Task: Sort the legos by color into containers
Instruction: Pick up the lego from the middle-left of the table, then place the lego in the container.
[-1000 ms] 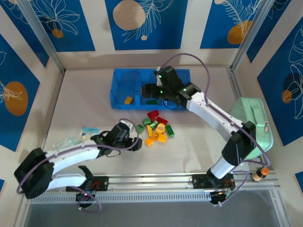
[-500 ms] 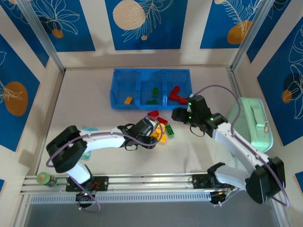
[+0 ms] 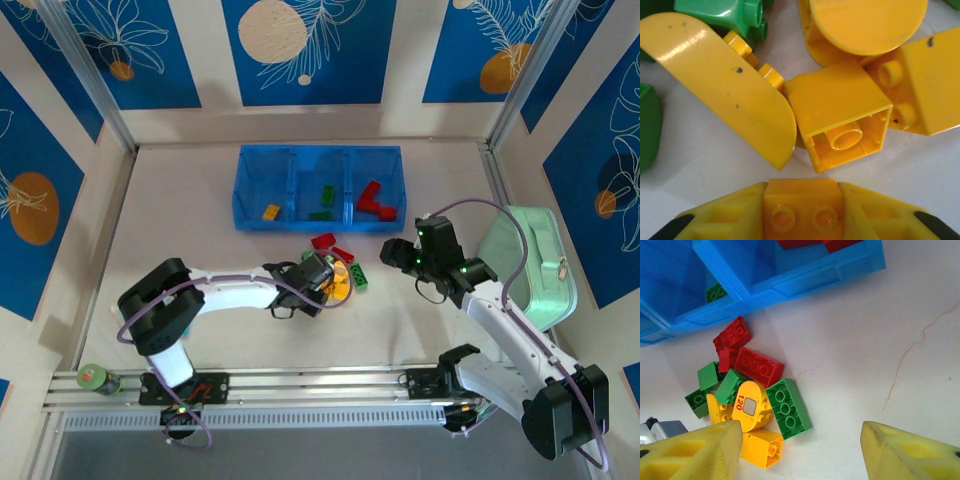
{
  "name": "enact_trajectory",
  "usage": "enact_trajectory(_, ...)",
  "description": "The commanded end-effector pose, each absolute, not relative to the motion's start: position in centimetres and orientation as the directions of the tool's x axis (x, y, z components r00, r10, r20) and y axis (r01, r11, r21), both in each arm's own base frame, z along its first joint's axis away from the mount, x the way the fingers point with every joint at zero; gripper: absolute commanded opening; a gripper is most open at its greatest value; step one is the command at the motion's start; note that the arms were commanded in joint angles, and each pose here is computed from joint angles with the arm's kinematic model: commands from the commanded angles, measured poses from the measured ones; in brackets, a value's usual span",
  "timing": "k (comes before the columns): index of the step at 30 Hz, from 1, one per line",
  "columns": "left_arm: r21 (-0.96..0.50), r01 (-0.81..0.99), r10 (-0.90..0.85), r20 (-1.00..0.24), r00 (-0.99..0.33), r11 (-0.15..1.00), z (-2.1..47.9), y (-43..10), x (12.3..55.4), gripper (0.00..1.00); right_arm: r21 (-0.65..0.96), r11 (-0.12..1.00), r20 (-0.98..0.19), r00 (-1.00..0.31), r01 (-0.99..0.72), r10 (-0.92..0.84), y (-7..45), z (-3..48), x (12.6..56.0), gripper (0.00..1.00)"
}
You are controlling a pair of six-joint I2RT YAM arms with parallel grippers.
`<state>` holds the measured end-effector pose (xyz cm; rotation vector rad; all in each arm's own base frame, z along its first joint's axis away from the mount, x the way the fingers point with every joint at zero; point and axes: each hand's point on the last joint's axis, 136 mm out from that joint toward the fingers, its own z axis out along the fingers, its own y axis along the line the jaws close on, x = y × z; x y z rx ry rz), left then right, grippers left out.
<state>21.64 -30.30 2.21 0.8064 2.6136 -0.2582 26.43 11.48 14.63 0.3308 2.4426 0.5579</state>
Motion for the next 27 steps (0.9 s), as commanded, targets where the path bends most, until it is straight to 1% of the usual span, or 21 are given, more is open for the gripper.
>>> enact_trajectory(1,-0.021,0.575,0.521,-0.398,-0.755,0.818,2.3,-29.8,21.1,0.32,0.495,0.863,-0.494,-0.785,0.100,0.374,11.8,14.6,26.3,0.64)
enact_trajectory(3,-0.017,0.548,0.488,-0.430,-0.760,0.837,3.6,-29.1,21.7,0.30,0.491,0.865,-0.492,-0.787,0.101,0.371,11.8,14.5,26.2,0.63)
enact_trajectory(7,-0.127,0.442,0.334,-0.483,-0.810,0.888,6.6,-27.0,24.3,0.28,0.488,0.866,-0.480,-0.796,0.106,0.368,11.8,13.8,25.8,0.63)
enact_trajectory(12,-0.202,0.330,0.165,-0.565,-0.808,0.922,11.3,-23.9,29.3,0.27,0.493,0.864,-0.460,-0.813,0.102,0.358,12.5,12.8,25.3,0.63)
enact_trajectory(17,-0.218,0.193,0.021,-0.610,-0.792,0.957,14.6,-20.2,35.6,0.26,0.482,0.870,-0.456,-0.819,0.100,0.347,13.0,12.3,24.9,0.62)
enact_trajectory(21,-0.192,0.124,-0.024,-0.626,-0.779,0.974,15.9,-18.2,40.2,0.26,0.481,0.873,-0.454,-0.831,0.076,0.323,13.7,12.4,24.6,0.62)
enact_trajectory(27,-0.166,0.068,-0.047,-0.606,-0.794,0.984,14.7,-17.0,45.5,0.27,0.453,0.890,-0.448,-0.849,0.054,0.280,14.2,12.4,24.0,0.62)
